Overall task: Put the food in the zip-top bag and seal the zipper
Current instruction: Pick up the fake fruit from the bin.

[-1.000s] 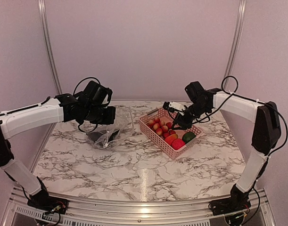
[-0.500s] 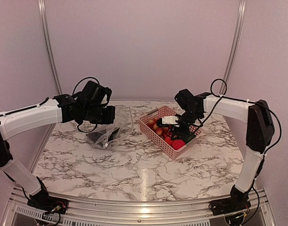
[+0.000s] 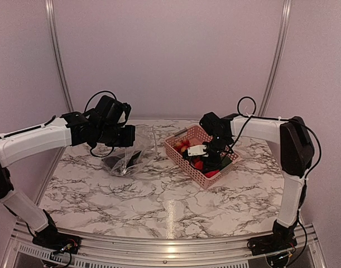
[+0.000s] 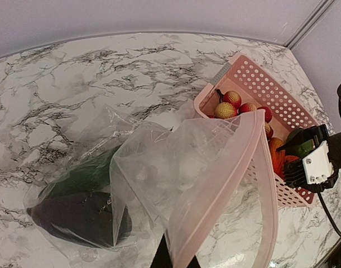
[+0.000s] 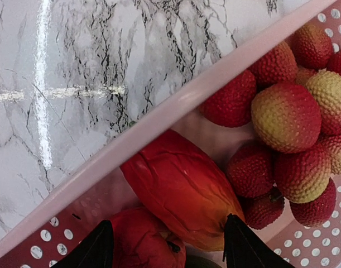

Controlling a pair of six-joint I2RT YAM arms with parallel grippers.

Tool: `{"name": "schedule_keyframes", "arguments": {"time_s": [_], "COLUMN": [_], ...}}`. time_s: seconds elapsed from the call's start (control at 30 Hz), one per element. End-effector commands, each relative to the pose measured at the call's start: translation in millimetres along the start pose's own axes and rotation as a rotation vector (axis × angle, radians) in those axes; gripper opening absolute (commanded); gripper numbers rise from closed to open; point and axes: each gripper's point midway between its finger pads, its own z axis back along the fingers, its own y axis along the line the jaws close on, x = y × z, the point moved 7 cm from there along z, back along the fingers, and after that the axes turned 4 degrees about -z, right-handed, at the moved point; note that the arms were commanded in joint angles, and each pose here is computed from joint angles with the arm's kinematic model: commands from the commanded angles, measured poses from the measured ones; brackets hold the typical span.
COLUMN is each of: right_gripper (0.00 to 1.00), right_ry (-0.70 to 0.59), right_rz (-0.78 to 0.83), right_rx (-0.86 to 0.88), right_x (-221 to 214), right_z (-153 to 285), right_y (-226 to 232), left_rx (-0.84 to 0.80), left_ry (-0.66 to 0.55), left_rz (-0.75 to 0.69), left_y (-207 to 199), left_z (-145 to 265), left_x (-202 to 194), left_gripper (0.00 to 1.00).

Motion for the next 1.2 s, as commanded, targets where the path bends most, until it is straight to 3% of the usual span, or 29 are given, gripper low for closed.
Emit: {"name": "schedule_keyframes", "arguments": {"time_s": [0.0,0.53,0.83,1.17], "right_gripper": [0.65,0.66,0.39,0.28], "right_ry": [0.037,0.077,0.042,-0.003], "right_rz": [0.014,-0.011,-0.006,-0.028], "right_rx": [0.0,-0.118,-0.212,-0.271], "right_x": [4,7,13,9], "right_z": [-9,-21,1,36], "right_y": [-5,-26,-37,-42], "left_rx": [0.006,-0.005,-0.02,-0.021], "left_ry": [-0.031,-0.038,-0.041,-0.044], "left_rz": [0.003,0.01,0.018,0.023], "left_y": [4,3,2,1], "left_z": [10,10,9,7], "left_x": [3,3,3,3], "left_gripper": [0.0,0.0,0.0,0.0]}}
